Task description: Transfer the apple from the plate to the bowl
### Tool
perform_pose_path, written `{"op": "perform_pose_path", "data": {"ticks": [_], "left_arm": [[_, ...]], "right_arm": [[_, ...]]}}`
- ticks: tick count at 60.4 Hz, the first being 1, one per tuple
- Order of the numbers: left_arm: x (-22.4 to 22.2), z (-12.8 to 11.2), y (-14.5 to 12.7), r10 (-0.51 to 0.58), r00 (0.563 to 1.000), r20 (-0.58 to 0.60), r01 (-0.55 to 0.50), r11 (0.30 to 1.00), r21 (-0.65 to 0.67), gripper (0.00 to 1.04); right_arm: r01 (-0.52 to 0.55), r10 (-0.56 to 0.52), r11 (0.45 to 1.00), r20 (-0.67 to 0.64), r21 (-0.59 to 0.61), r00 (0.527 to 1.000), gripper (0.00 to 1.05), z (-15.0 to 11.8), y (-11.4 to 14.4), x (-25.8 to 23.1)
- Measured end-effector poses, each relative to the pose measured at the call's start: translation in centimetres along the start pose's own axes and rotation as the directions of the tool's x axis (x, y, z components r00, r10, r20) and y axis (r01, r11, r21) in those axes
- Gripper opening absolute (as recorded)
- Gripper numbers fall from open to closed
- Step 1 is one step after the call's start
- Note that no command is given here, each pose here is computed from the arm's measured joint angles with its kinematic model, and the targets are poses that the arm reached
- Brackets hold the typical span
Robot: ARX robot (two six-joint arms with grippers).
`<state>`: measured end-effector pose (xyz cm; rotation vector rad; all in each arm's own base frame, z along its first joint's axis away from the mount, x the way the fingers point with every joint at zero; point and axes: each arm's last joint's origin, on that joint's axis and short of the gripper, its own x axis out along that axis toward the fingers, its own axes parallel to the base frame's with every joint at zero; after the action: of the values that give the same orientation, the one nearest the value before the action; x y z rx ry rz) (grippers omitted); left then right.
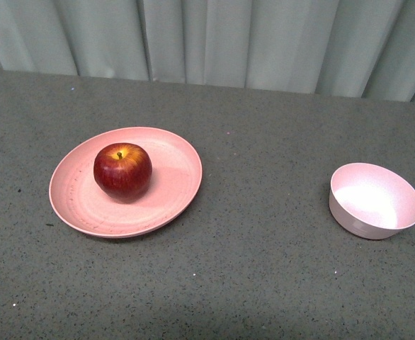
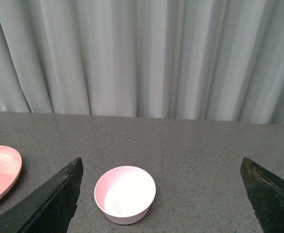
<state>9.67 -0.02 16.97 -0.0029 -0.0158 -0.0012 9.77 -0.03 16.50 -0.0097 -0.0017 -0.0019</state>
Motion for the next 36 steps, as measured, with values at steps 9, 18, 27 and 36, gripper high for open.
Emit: {"op": "perform_pose_path", "data": {"ticks": [9,18,27,36], "left_arm": [[0.0,0.0,0.0,0.0,1.0,0.0,0.0,1.0,0.0,0.98],[0.0,0.0,0.0,0.0,1.0,0.0,0.0,1.0,0.0,0.98],[0.0,0.0,0.0,0.0,1.0,0.0,0.0,1.0,0.0,0.98],[0.0,0.0,0.0,0.0,1.0,0.0,0.0,1.0,0.0,0.98]], "right_arm": [[0.0,0.0,1.0,0.0,0.0,1.0,0.95,0.0,0.0,0.0],[0.0,0.0,1.0,0.0,0.0,1.0,0.95,0.0,0.0,0.0],[0.0,0.0,1.0,0.0,0.0,1.0,0.95,0.0,0.0,0.0],[0.0,0.0,1.0,0.0,0.0,1.0,0.95,0.0,0.0,0.0]]}}
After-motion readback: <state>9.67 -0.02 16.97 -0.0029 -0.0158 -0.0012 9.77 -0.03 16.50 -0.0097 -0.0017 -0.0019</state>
